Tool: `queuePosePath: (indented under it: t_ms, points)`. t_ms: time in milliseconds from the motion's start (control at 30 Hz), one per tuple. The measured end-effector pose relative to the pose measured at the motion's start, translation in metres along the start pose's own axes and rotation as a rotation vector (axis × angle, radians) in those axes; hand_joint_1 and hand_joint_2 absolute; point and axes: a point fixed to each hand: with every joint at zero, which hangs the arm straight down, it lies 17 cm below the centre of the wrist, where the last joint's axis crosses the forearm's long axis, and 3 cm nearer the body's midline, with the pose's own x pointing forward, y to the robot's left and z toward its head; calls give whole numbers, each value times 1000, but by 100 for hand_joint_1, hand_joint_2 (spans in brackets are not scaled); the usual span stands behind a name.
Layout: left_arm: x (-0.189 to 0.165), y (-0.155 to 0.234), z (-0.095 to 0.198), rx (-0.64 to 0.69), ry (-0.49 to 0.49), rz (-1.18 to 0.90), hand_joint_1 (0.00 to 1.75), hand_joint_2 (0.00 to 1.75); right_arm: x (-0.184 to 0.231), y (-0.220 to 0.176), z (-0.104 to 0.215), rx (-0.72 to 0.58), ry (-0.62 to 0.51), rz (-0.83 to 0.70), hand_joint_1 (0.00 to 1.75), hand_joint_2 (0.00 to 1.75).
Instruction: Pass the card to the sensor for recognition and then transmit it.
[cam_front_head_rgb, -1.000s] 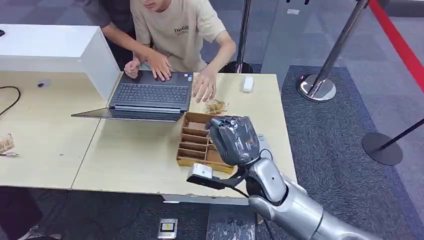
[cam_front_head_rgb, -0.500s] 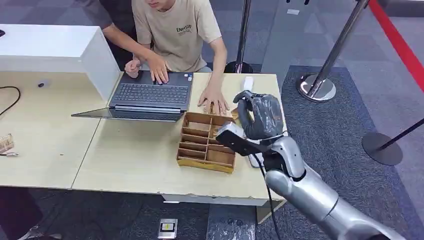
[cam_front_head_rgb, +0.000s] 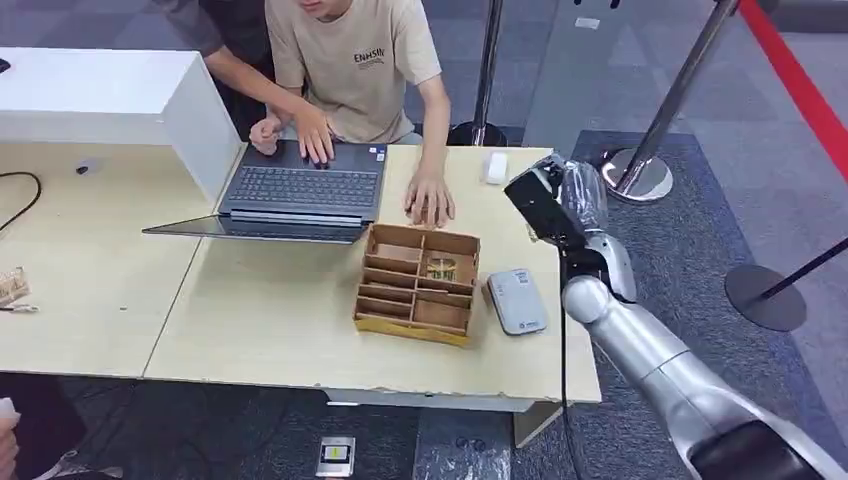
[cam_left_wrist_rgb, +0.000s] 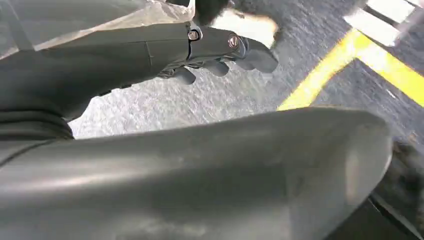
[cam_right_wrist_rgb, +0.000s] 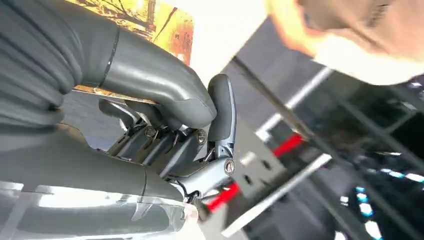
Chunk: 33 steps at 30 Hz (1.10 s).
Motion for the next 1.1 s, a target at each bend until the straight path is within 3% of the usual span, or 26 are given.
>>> queuePosePath:
  t_ms: [167,700,1100]
  points:
    - [22,-11,4,-17,-33,-2,0,0,-21,36,22,54,87,-54,175,175]
    - [28,-16,6,-29,-39,22,0,0,-56,117,96,190,277,-135,175,175]
    - [29,-20,6,-46,-34,31,0,0,-77,130,127,212,323,18,175,175]
